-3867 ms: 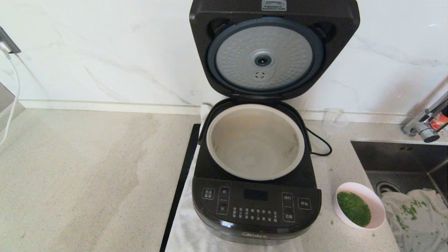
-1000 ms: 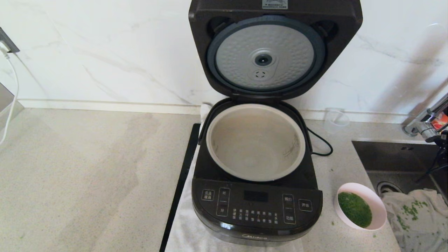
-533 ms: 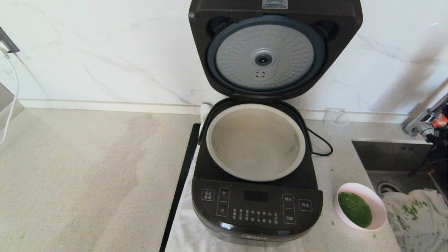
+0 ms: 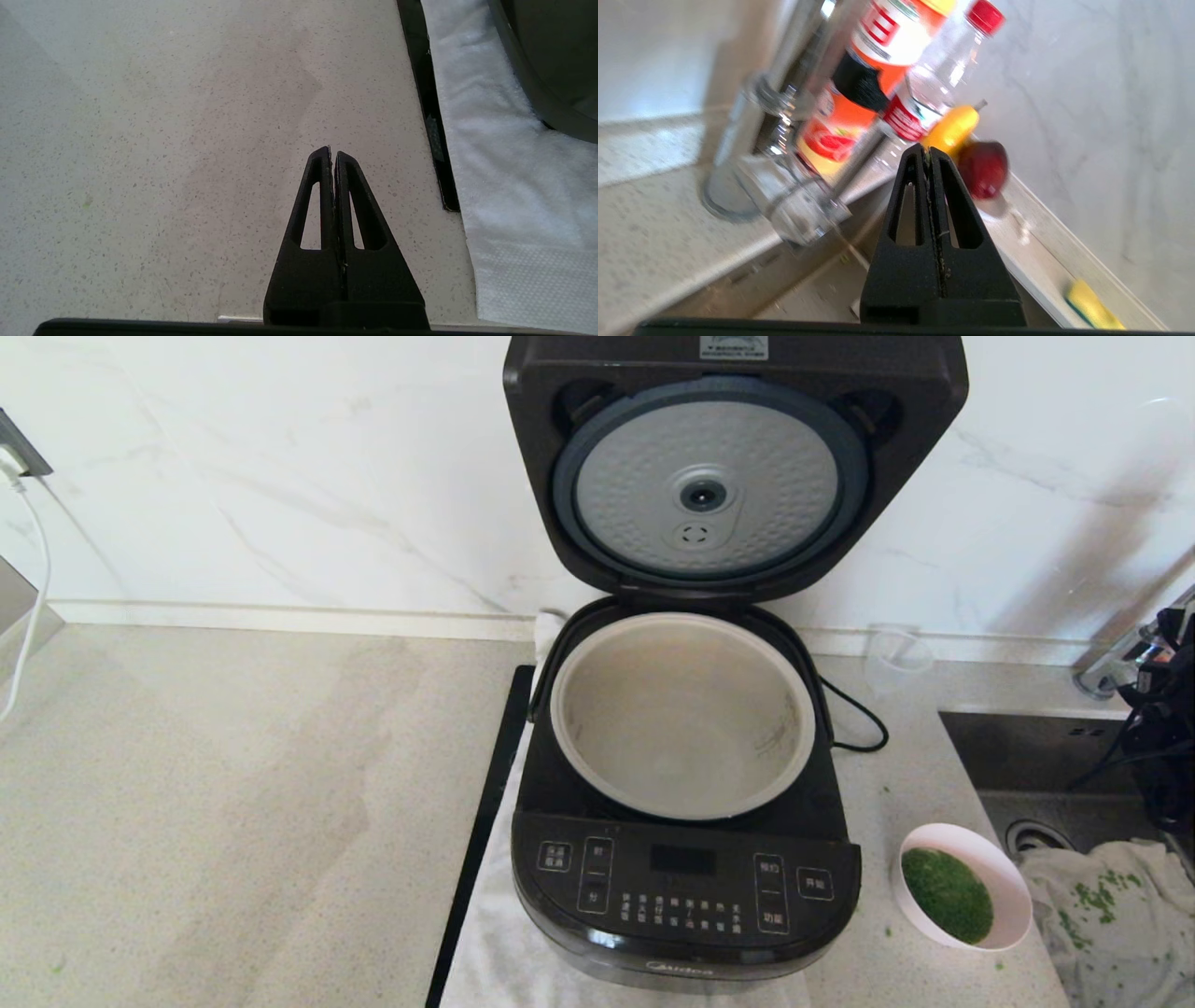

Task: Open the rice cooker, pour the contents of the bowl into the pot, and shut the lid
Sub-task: Turn on the tap

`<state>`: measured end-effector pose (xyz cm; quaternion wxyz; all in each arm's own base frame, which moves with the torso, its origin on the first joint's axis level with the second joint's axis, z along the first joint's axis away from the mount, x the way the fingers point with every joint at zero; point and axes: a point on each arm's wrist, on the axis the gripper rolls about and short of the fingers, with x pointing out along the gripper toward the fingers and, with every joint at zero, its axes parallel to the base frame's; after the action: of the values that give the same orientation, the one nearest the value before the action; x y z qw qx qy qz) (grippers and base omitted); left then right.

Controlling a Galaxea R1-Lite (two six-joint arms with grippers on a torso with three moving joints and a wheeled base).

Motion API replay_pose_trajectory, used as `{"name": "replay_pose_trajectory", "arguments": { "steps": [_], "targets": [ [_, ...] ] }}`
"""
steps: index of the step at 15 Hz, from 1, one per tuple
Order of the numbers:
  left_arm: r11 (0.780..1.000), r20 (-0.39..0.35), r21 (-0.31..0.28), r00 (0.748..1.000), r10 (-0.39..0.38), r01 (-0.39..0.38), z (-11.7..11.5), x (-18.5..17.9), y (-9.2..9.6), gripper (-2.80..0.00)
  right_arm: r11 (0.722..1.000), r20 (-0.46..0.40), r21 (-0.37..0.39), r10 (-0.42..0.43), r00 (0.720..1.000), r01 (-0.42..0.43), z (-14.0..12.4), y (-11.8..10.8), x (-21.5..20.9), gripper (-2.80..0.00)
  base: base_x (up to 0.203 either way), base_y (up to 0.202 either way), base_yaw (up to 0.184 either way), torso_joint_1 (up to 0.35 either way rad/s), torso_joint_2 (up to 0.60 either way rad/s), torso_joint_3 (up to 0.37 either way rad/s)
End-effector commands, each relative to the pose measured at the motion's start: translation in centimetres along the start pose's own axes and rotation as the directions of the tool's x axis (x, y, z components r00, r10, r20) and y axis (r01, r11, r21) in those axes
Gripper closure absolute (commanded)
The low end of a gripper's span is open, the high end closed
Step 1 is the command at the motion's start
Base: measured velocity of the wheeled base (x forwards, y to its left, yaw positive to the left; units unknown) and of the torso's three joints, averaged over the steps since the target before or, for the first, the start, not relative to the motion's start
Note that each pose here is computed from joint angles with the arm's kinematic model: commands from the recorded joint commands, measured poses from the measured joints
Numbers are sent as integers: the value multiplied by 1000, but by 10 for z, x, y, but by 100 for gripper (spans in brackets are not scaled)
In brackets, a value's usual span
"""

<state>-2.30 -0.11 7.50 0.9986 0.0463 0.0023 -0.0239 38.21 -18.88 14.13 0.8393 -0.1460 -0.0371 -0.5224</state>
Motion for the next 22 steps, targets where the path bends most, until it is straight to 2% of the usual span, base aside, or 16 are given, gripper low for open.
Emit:
{"name": "replay_pose_trajectory", "arguments": {
  "steps": [1,16,22],
  "targets": [
    [1000,1,1,1000,1,-1,0,0,0,0,1000,15,1,-2,1000,2,-3,6,6,0,0,0,0,0,0,0],
    [1000,1,1,1000,0,0,0,0,0,0,999,30,-26,-35,999,36,-21,22,28,0,0,0,0,0,0,0],
    [1000,1,1,1000,1,-1,0,0,0,0,999,59,-2,-35,998,35,-15,27,31,0,0,0,0,0,0,0]
  ]
}}
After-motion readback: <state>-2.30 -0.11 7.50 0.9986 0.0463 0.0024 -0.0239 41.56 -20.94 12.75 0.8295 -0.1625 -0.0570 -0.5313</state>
